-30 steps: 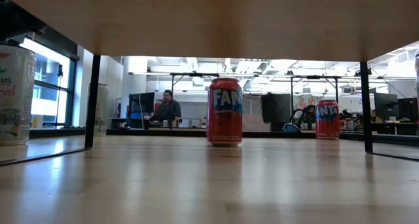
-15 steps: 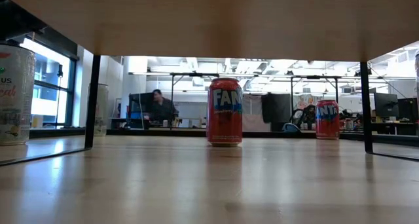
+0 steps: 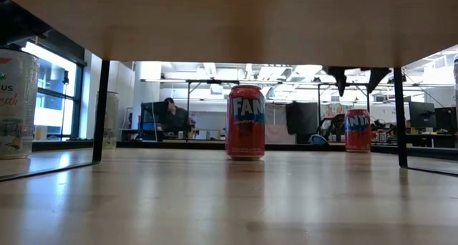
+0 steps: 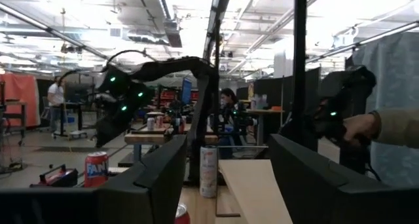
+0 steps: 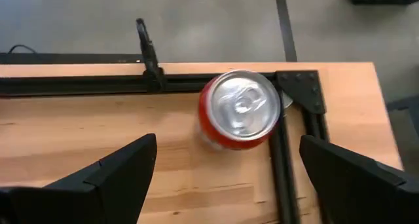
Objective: Place canned beverage on shelf
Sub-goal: Put the top right red soda can on the shelf
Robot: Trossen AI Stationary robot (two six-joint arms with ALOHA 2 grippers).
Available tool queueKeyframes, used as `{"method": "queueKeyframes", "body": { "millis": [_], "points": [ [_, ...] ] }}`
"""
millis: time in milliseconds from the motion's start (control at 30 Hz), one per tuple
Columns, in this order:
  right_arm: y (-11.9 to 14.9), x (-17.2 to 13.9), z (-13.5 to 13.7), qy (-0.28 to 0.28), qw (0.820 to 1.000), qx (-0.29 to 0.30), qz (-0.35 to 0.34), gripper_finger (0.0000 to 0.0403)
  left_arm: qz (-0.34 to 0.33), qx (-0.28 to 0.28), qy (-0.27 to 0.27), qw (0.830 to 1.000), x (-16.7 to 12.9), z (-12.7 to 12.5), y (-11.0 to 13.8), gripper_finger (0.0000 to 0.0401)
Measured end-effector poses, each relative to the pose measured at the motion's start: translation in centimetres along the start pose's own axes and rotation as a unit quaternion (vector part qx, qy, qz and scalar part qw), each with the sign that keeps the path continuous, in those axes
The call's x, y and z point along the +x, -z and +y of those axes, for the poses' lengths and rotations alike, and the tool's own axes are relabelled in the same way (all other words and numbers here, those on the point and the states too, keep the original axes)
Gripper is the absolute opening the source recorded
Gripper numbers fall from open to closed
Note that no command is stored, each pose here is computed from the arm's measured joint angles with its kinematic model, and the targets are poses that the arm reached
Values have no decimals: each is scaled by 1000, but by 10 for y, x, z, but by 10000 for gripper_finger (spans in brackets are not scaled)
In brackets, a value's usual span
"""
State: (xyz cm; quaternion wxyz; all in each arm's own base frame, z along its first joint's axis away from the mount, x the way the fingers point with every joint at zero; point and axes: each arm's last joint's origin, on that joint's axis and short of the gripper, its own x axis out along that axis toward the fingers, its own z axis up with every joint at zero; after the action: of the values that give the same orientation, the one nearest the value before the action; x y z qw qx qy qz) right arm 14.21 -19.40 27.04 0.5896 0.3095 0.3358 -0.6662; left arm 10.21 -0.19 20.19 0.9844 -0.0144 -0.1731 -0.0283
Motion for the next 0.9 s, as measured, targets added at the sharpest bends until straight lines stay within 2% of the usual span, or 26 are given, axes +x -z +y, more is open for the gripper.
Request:
{"method": "queueKeyframes", "body": {
  "millis": [133, 267, 367, 467, 600, 800, 900],
  "points": [
    [-1, 15, 6, 33, 998, 52, -8, 362, 38, -7, 20, 999, 0, -1, 7, 209],
    [-1, 30, 15, 37, 996, 77, -34, 362, 88, -22, 25, 996, -2, -1, 17, 209],
    [2, 45, 20, 36, 995, 91, -36, 362, 81, -21, 19, 996, -1, -1, 16, 209],
    [7, 56, 22, 64, 991, 109, -46, 362, 85, -21, 18, 996, -1, -1, 16, 209],
    [10, 57, 23, 99, 986, 117, -70, 362, 94, -22, 17, 995, -2, -1, 18, 209],
    [10, 50, 24, 85, 986, 122, -76, 362, 97, -10, 18, 995, -2, -1, 19, 209],
    [13, 49, 22, 100, 986, 115, -71, 362, 98, -11, 18, 995, -2, -1, 19, 209]
  ]
}}
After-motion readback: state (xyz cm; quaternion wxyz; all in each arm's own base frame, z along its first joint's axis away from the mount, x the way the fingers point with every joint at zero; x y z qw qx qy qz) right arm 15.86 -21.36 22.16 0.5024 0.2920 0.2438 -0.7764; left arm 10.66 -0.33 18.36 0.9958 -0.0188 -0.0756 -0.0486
